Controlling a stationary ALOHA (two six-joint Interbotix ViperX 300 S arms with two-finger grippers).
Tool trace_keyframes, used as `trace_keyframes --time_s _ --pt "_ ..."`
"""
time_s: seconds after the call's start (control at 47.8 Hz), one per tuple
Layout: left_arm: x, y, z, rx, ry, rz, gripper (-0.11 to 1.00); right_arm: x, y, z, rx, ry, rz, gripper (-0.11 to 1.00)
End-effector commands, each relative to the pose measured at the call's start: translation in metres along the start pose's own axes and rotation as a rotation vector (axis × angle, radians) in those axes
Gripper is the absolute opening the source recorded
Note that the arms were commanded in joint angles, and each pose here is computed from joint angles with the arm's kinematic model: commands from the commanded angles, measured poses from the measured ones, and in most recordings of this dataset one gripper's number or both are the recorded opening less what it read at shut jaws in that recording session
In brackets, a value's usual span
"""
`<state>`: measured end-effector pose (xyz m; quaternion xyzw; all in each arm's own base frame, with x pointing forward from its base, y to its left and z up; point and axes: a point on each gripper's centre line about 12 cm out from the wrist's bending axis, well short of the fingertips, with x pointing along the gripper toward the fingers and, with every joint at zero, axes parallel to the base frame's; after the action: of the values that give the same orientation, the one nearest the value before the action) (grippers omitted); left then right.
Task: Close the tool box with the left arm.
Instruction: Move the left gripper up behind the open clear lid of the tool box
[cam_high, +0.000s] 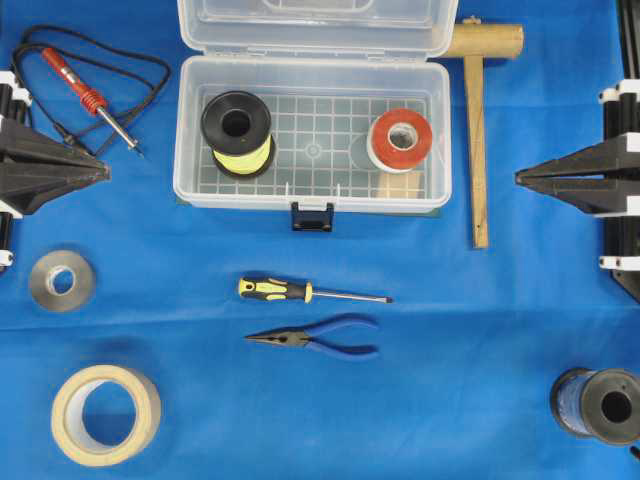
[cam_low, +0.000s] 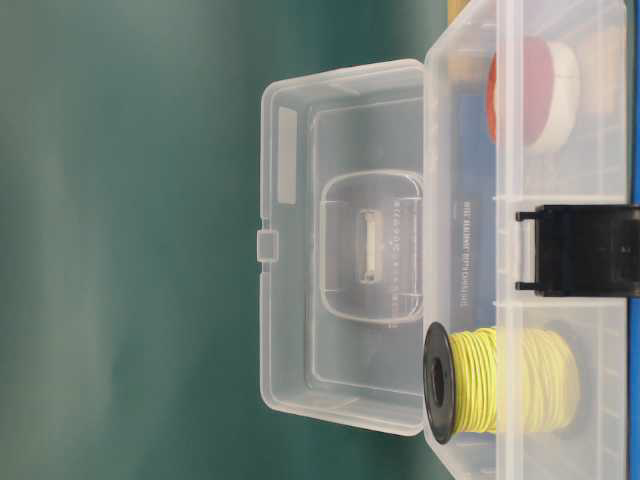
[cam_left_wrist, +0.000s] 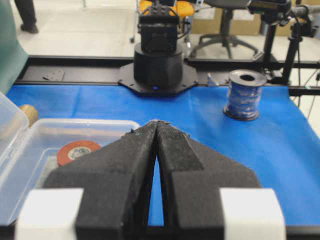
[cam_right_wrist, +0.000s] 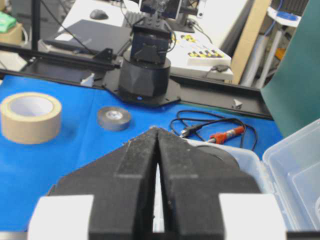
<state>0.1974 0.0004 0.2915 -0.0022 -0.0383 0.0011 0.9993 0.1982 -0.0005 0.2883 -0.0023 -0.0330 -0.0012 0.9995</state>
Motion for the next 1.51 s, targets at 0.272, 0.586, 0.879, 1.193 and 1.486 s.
trace_keyframes --time_s 0.272,0.586,0.879,1.193,1.486 --pt "0.014 0.021 0.031 -0.008 0.045 0.101 0.0 0.008 -0.003 0.022 -0.003 -0.009 -0.016 0.0" --pt "0.038 0.072 0.062 0.089 0.2 0.293 0.01 0.009 -0.005 0.015 -0.001 0.026 -0.022 0.0" --pt "0.078 0.134 0.063 0.159 0.336 0.43 0.49 0.011 -0.005 0.01 -0.001 0.061 -0.022 0.0" --pt "0.109 0.229 0.044 0.103 0.517 0.592 0.91 0.011 -0.005 0.004 0.0 0.1 -0.022 0.0" --pt "0.133 0.28 0.011 0.059 0.597 0.639 0.91 0.011 -0.007 -0.001 0.0 0.137 -0.034 0.0"
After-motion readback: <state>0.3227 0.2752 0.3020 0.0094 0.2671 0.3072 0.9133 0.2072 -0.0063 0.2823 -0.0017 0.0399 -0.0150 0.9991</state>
